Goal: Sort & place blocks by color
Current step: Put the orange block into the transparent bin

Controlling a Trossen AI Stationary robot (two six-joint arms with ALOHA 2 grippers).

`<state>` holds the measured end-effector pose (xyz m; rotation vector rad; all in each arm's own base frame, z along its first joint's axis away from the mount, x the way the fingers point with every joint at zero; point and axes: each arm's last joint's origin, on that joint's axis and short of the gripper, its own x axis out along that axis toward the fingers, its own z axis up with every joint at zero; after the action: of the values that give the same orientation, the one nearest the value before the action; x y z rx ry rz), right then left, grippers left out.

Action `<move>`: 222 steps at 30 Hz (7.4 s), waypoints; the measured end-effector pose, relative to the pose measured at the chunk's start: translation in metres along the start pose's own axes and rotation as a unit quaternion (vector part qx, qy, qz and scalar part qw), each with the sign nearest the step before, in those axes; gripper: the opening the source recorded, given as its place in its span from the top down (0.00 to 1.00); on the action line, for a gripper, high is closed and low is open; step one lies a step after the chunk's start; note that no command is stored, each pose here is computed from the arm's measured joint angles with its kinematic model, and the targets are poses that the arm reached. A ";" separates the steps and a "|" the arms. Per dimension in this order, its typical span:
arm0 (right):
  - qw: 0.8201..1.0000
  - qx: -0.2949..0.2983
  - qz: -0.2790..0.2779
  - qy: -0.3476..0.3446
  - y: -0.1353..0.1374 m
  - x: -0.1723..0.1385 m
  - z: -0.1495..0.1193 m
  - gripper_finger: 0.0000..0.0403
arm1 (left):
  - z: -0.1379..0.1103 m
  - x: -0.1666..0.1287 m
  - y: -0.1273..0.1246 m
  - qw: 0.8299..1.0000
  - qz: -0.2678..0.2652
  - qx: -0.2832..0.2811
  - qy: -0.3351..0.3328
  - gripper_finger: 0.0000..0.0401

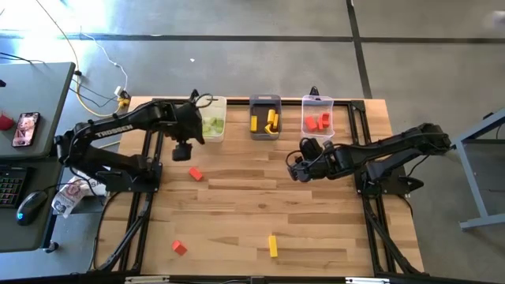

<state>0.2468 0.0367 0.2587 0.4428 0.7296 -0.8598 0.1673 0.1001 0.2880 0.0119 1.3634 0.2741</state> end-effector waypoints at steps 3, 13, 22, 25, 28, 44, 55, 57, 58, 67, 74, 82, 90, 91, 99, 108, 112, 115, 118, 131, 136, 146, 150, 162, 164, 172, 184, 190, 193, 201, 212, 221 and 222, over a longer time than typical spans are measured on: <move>1.000 -0.002 0.000 -0.006 0.001 -0.002 -0.001 0.59 | 0.002 0.001 -0.006 0.998 0.000 0.058 0.007 0.38; 1.000 0.007 -0.002 -0.014 0.002 -0.003 -0.002 0.59 | 0.024 0.018 -0.041 0.980 -0.034 0.193 0.036 0.38; 1.000 0.007 -0.001 -0.014 0.002 -0.003 -0.002 0.59 | 0.038 0.036 -0.083 0.955 -0.031 0.286 0.076 0.38; 1.000 0.008 -0.001 -0.014 0.002 -0.003 -0.002 0.59 | 0.041 0.041 -0.090 0.952 -0.029 0.293 0.087 0.38; 1.000 0.008 -0.001 -0.014 0.002 -0.003 -0.002 0.59 | 0.043 0.046 -0.094 0.949 -0.031 0.298 0.100 0.38; 1.000 0.008 -0.001 -0.014 0.002 -0.003 -0.002 0.59 | 0.021 0.098 -0.106 0.937 -0.047 0.307 0.158 0.38; 1.000 0.009 -0.001 -0.014 0.002 -0.003 -0.002 0.59 | 0.011 0.116 -0.107 0.937 -0.026 0.311 0.158 0.38; 1.000 0.009 -0.001 -0.014 0.002 -0.003 -0.002 0.59 | 0.010 0.119 -0.107 0.936 -0.024 0.315 0.156 0.38; 1.000 0.009 -0.001 -0.014 0.002 -0.003 -0.002 0.59 | 0.010 0.122 -0.107 0.935 -0.025 0.317 0.157 0.38; 1.000 0.011 0.002 -0.014 0.002 -0.003 -0.002 0.59 | 0.004 0.144 -0.109 0.928 -0.029 0.309 0.208 0.38; 1.000 0.010 0.002 -0.013 0.003 -0.003 -0.002 0.59 | 0.006 0.153 -0.110 0.928 -0.035 0.299 0.220 0.40; 1.000 0.011 0.004 -0.010 0.003 -0.002 -0.002 0.59 | 0.005 0.153 -0.111 0.930 -0.045 0.289 0.221 0.63; 1.000 0.015 0.005 -0.011 0.003 -0.003 -0.002 0.59 | 0.005 0.153 -0.111 0.931 -0.051 0.288 0.220 0.75; 1.000 0.015 0.005 -0.011 0.003 -0.003 -0.002 0.59 | 0.005 0.153 -0.111 0.931 -0.053 0.287 0.220 0.75; 1.000 0.011 0.012 -0.003 0.004 -0.003 -0.002 0.59 | 0.019 0.147 -0.113 0.941 -0.074 0.276 0.180 0.74; 0.997 -0.045 0.055 0.011 0.010 -0.003 -0.001 0.59 | 0.034 0.140 -0.113 0.951 -0.126 0.260 0.108 0.74; 0.992 -0.084 0.095 0.027 0.015 -0.004 0.000 0.59 | 0.042 0.137 -0.112 0.952 -0.128 0.263 0.086 0.75; 0.983 -0.116 0.134 0.044 0.019 -0.005 0.000 0.59 | 0.048 0.134 -0.110 0.953 -0.130 0.266 0.069 0.74; 0.974 -0.139 0.170 0.060 0.022 -0.006 -0.001 0.59 | 0.056 0.131 -0.108 0.954 -0.142 0.259 0.042 0.74; 0.932 -0.218 0.279 0.073 0.033 -0.010 0.001 0.59 | 0.095 0.116 -0.102 0.953 -0.144 0.244 -0.103 0.74; 0.915 -0.265 0.301 0.034 0.037 -0.012 0.004 0.59 | 0.109 0.107 -0.103 0.944 -0.164 0.239 -0.157 0.74; 0.890 -0.306 0.334 -0.044 0.046 -0.016 0.013 0.57 | 0.131 0.090 -0.105 0.916 -0.226 0.214 -0.253 0.74; 0.866 -0.346 0.347 -0.096 0.050 -0.019 0.018 0.52 | 0.137 0.080 -0.105 0.902 -0.263 0.208 -0.273 0.73; 0.747 -0.470 0.406 -0.237 0.062 -0.032 0.030 0.49 | 0.149 0.059 -0.107 0.851 -0.353 0.224 -0.317 0.73; 0.740 -0.467 0.415 -0.250 0.063 -0.033 0.031 0.49 | 0.153 0.054 -0.107 0.842 -0.353 0.230 -0.336 0.73; 0.724 -0.461 0.430 -0.277 0.065 -0.038 0.035 0.49 | 0.166 0.039 -0.107 0.805 -0.349 0.254 -0.407 0.73; 0.699 -0.443 0.474 -0.300 0.068 -0.044 0.039 0.49 | 0.177 0.025 -0.115 0.760 -0.326 0.282 -0.486 0.73; 0.702 -0.428 0.474 -0.316 0.068 -0.045 0.043 0.49 | 0.180 0.020 -0.115 0.742 -0.319 0.289 -0.513 0.73; 0.699 -0.426 0.479 -0.317 0.068 -0.046 0.043 0.49 | 0.182 0.017 -0.115 0.734 -0.313 0.291 -0.527 0.73; 0.689 -0.424 0.493 -0.320 0.069 -0.047 0.044 0.50 | 0.186 0.010 -0.113 0.710 -0.297 0.296 -0.565 0.73; 0.709 -0.371 0.519 -0.301 0.066 -0.045 0.052 0.71 | 0.187 0.008 -0.112 0.707 -0.281 0.300 -0.576 0.72; 0.702 -0.368 0.540 -0.283 0.065 -0.043 0.052 0.88 | 0.188 0.009 -0.108 0.707 -0.276 0.298 -0.578 0.72; 0.702 -0.368 0.541 -0.282 0.065 -0.044 0.052 0.89 | 0.188 0.009 -0.108 0.707 -0.276 0.298 -0.579 0.72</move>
<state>0.3005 0.0654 0.3300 -0.1712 0.0901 0.4620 0.3703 0.0261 0.3007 0.2706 0.0796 -0.6385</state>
